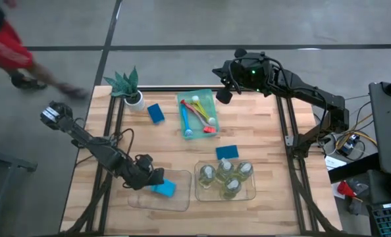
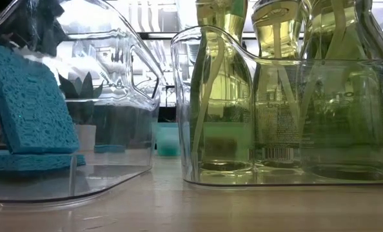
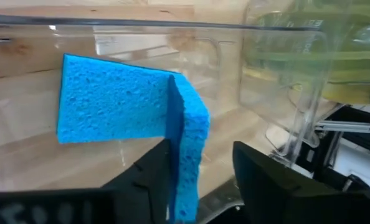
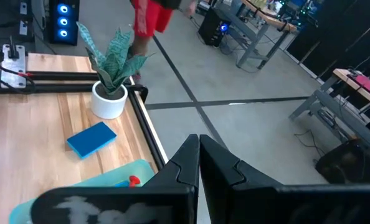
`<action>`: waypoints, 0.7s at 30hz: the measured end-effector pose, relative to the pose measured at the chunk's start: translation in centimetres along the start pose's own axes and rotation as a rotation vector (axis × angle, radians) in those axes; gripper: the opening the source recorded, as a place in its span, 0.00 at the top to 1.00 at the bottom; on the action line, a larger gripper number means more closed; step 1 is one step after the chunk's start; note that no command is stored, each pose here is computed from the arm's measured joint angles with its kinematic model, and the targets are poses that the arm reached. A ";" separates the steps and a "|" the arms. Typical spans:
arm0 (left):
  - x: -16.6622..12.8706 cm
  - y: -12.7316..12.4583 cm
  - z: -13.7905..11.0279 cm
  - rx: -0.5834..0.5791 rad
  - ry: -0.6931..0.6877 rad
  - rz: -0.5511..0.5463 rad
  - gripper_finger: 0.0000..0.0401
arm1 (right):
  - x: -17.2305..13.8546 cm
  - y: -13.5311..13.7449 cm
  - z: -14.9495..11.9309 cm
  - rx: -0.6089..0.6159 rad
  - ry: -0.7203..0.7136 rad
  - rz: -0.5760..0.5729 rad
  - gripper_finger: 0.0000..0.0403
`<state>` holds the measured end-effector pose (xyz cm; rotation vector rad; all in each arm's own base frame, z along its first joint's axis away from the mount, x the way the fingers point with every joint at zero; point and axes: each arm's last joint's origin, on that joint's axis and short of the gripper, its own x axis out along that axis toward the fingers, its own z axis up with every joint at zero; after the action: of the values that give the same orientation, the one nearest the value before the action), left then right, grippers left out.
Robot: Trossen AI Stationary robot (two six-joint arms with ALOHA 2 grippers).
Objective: Pick & Place Kitchen Sink Supplies
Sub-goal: Put the blue sponge into the left transparent bin
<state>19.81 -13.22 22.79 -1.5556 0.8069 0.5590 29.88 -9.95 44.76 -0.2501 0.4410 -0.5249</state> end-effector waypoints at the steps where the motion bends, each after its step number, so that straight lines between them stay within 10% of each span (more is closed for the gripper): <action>1: -0.3 -0.1 0.0 -0.002 0.005 -0.009 0.59 | 0.0 0.0 0.0 0.000 0.000 0.000 0.98; 13: -5.4 -0.7 1.4 -0.040 0.023 -0.181 0.54 | 0.0 0.0 0.0 0.000 -0.001 0.000 0.98; 21: -9.3 -2.8 3.7 0.098 -0.410 -0.472 0.54 | 0.0 0.0 0.0 -0.003 -0.001 0.000 0.98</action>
<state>16.30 -7.83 31.00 -1.4121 0.1423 0.4571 29.90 -9.96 44.76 -0.2529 0.4407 -0.5245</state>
